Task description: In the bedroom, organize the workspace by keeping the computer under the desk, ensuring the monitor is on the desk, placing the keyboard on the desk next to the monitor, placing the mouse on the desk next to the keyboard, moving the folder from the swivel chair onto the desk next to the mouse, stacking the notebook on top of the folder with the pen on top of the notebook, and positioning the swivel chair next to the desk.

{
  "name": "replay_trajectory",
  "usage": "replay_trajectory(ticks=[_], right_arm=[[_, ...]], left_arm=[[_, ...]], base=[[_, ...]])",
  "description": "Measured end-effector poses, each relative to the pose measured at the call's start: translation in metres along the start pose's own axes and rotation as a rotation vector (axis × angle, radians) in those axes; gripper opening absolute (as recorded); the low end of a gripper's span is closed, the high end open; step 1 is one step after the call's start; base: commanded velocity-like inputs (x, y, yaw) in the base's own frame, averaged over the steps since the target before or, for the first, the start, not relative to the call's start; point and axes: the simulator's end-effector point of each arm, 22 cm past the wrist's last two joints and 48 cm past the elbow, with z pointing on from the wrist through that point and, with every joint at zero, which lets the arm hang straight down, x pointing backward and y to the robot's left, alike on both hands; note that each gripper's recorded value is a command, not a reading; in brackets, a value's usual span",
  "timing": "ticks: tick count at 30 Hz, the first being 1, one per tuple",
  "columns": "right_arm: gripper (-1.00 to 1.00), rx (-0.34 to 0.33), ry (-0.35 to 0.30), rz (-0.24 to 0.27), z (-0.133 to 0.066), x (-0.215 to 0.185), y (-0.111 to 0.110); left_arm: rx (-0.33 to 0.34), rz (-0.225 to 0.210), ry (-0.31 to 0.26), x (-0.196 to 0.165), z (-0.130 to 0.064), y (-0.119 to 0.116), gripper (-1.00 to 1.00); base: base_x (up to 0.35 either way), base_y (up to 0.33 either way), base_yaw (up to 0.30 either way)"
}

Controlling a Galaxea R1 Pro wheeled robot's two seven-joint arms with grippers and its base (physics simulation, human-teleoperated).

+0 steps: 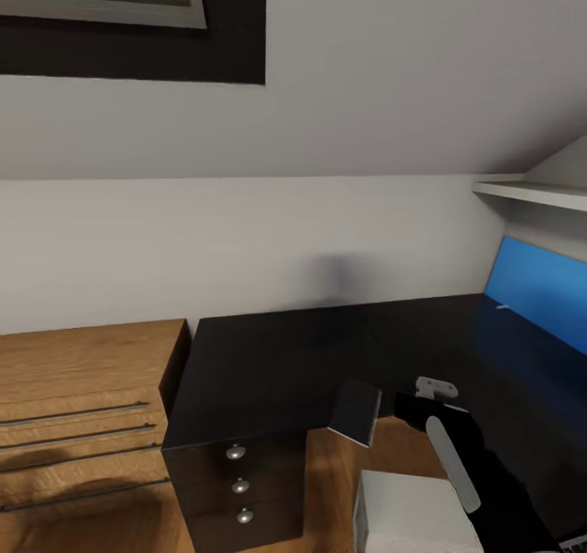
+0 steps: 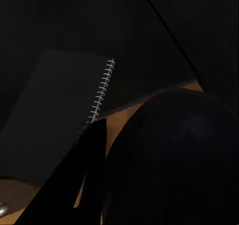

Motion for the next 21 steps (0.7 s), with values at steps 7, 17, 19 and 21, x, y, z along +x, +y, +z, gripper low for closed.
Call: replay_trajectory(ticks=[7, 17, 19, 21], right_arm=[[-1.0, 0.018, 0.016, 0.021, 0.005, 0.005, -0.012], [-1.0, 0.036, 0.006, 0.037, 0.013, 0.01, -0.021], [-1.0, 0.038, 0.006, 0.038, 0.014, 0.011, -0.021], [-1.0, 0.039, 0.008, 0.038, 0.015, 0.012, -0.022]], left_arm=[[0.003, 0.0, 0.003, 0.001, 0.0, -0.001, 1.0], [-0.001, 0.002, 0.015, 0.006, -0.001, 0.001, 1.0], [-0.002, 0.002, 0.017, 0.007, -0.001, 0.001, 1.0], [-0.004, 0.002, 0.02, 0.008, -0.001, 0.002, 1.0]], base=[[0.0, 0.0, -0.184], [0.0, 0.0, -0.16], [0.0, 0.0, -0.173], [0.0, 0.0, -0.175]])
